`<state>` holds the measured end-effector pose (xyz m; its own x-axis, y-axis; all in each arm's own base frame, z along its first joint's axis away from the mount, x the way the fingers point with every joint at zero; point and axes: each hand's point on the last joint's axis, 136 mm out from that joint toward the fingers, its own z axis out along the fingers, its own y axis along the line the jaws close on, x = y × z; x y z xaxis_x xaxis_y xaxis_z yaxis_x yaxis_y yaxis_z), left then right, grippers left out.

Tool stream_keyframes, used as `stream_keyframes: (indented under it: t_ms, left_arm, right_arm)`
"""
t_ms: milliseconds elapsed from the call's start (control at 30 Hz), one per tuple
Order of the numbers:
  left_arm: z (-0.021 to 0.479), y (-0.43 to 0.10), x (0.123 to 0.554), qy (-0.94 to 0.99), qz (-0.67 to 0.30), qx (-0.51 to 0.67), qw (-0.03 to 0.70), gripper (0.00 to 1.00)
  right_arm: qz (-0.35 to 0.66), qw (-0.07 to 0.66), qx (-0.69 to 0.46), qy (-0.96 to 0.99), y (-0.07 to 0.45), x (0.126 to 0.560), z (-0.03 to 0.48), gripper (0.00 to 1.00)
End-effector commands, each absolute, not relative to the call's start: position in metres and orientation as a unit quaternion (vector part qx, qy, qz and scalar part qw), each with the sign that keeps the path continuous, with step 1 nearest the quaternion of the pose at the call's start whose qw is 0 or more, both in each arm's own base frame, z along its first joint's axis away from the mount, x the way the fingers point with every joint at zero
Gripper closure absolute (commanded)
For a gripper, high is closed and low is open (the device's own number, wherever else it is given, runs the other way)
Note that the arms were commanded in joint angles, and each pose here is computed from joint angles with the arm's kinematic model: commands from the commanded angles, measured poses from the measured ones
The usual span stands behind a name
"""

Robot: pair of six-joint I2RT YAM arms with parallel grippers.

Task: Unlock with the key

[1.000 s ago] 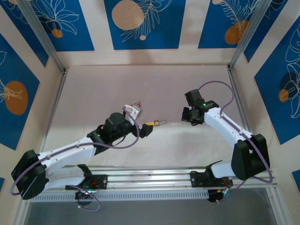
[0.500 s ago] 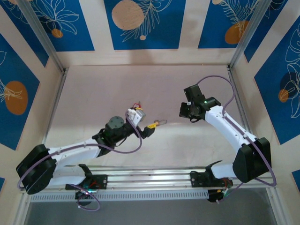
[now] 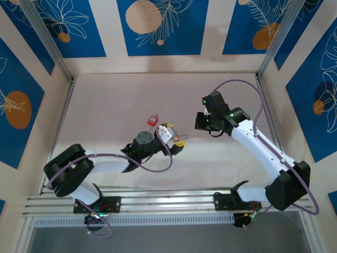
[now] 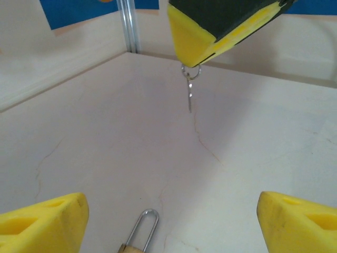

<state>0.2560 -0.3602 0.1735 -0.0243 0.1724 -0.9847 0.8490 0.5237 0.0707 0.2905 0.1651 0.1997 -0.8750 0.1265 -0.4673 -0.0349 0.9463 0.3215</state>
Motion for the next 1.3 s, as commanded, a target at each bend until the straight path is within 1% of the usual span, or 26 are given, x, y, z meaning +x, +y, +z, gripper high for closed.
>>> stream_keyframes:
  t_ms: [0,133,567,700,833,1033,1200,1267]
  left_arm:
    - [0.207,-0.381,0.252,0.596,-0.319,0.396,0.621,0.21]
    - [0.209,-0.39,0.257,0.589,-0.32,0.393,0.63,0.24]
    - [0.209,-0.401,0.263,0.586,-0.333,0.374,0.637,0.47]
    - [0.209,-0.402,0.264,0.587,-0.331,0.371,0.639,0.49]
    - [0.209,-0.402,0.266,0.588,-0.331,0.363,0.643,0.54]
    - [0.207,-0.402,0.27,0.588,-0.322,0.358,0.649,0.65]
    - [0.206,-0.402,0.271,0.589,-0.32,0.357,0.651,0.68]
    - [0.207,-0.402,0.272,0.589,-0.318,0.355,0.653,0.71]
  right_arm:
    - [0.191,0.246,0.021,0.95,0.175,0.28,0.218,0.91]
    - [0.198,0.249,0.015,0.948,0.183,0.277,0.222,0.91]
    - [0.212,0.255,0.002,0.943,0.197,0.271,0.235,0.91]
    - [0.217,0.256,-0.001,0.942,0.2,0.269,0.237,0.91]
    - [0.219,0.255,-0.003,0.942,0.202,0.268,0.237,0.91]
    - [0.22,0.255,-0.004,0.942,0.202,0.266,0.238,0.91]
    - [0.22,0.256,-0.004,0.941,0.203,0.266,0.239,0.91]
    - [0.221,0.255,-0.004,0.941,0.204,0.266,0.238,0.91]
